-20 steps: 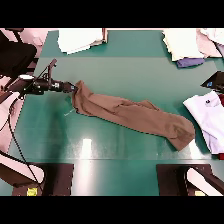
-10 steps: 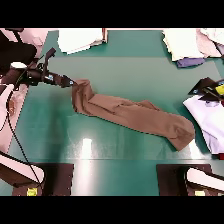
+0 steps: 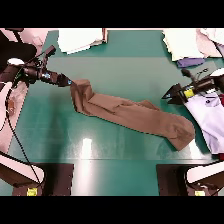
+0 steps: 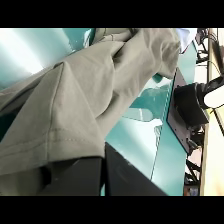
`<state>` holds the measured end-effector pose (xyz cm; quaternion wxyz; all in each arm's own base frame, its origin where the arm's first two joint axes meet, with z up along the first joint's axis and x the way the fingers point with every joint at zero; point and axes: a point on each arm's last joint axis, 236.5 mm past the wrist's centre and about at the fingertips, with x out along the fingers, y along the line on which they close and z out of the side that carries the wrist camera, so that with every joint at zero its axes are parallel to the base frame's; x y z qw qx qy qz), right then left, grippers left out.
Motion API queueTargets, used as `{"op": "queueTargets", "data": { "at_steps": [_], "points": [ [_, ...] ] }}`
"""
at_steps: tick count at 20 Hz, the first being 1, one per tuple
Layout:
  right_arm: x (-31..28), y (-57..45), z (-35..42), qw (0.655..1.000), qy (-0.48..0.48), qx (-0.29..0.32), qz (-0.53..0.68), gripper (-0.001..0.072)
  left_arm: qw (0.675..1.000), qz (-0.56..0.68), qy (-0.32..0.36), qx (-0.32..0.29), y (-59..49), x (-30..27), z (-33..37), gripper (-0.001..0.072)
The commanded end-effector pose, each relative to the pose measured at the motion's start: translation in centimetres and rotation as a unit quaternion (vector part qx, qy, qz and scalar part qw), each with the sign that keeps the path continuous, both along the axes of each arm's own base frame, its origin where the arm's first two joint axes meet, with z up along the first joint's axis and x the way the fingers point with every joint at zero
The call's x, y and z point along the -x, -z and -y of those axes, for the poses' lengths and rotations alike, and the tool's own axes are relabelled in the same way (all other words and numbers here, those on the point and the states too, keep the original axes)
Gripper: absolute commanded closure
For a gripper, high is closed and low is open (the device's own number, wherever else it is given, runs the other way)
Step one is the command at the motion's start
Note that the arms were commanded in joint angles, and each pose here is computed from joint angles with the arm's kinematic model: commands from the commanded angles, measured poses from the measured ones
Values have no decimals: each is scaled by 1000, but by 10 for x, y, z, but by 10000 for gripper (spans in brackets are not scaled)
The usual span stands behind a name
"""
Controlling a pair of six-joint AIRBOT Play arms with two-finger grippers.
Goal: Fold the shirts.
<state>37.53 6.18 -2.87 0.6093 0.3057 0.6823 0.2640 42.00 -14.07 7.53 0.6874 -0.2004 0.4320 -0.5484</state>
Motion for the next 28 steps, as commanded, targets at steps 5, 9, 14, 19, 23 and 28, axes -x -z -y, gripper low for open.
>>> {"op": "queueTargets", "data": {
  "at_steps": [5,9,14,19,23,28],
  "points": [
    [6,44,-26,998,-52,-5,-23,113,1000,-3,-11,-3,1,-4,-1,687],
    [-3,52,-25,998,-56,13,6,113,1000,-3,-11,-3,1,-5,-1,687],
    [-8,54,-25,998,-57,18,21,172,1000,-4,-12,-3,1,-5,-1,687],
    [-10,56,-43,997,-70,21,32,172,1000,-4,-13,-3,1,-5,-1,687],
    [-12,61,-59,995,-88,35,44,172,1000,-6,-14,-1,0,-5,0,687],
    [-11,61,-62,994,-91,34,45,446,1000,-4,-16,6,-3,-6,1,688]
  ]
}}
